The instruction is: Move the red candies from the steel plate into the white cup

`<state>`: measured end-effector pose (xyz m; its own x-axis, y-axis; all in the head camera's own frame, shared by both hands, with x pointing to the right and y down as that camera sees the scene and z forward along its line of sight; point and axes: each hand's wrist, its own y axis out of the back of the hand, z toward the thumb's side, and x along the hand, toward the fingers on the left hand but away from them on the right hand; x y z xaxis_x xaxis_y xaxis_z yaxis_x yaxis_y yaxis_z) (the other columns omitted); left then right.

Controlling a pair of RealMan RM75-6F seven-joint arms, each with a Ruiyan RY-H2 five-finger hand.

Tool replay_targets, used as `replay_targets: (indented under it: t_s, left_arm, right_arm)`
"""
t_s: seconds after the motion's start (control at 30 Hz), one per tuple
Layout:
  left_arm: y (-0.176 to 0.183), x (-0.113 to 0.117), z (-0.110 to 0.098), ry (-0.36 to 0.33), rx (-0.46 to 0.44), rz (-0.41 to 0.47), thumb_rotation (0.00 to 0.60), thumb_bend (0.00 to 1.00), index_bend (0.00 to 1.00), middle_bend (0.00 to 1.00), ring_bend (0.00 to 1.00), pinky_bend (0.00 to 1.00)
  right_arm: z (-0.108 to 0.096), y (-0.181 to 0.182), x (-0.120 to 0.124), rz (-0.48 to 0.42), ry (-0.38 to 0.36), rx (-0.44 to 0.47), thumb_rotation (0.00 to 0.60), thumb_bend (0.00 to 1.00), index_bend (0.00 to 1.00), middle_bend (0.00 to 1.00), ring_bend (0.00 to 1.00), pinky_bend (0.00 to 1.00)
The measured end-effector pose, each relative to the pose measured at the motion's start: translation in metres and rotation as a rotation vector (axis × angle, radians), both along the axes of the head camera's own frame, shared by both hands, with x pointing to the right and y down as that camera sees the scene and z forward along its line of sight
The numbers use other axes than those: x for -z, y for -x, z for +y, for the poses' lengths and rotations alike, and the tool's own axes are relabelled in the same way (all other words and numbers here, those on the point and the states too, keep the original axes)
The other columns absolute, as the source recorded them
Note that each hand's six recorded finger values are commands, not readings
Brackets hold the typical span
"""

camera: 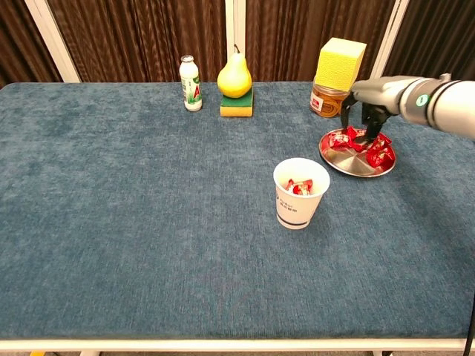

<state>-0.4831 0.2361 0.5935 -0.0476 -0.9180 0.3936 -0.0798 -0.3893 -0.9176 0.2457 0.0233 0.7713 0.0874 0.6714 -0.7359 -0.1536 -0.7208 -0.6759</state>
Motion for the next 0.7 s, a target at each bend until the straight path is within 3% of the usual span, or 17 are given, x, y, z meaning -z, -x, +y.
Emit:
replay_targets:
  t_s: [0.47, 0.7]
  left_arm:
    - [0.004, -0.001, 0.003, 0.0, 0.009, 0.001, 0.6, 0.1, 0.23, 0.16, 0.18, 0.16]
    - [0.005, -0.001, 0.004, 0.001, 0.012, 0.001, 0.6, 0.1, 0.23, 0.16, 0.18, 0.16]
  right_arm:
    - [-0.004, 0.007, -0.014, 0.042, 0.006, 0.0, 0.6, 0.25, 0.42, 0.95, 0.97, 1.0]
    - [0.0, 0.002, -0.018, 0.066, 0.024, 0.006, 0.6, 0.27, 0.48, 0.95, 0.97, 1.0]
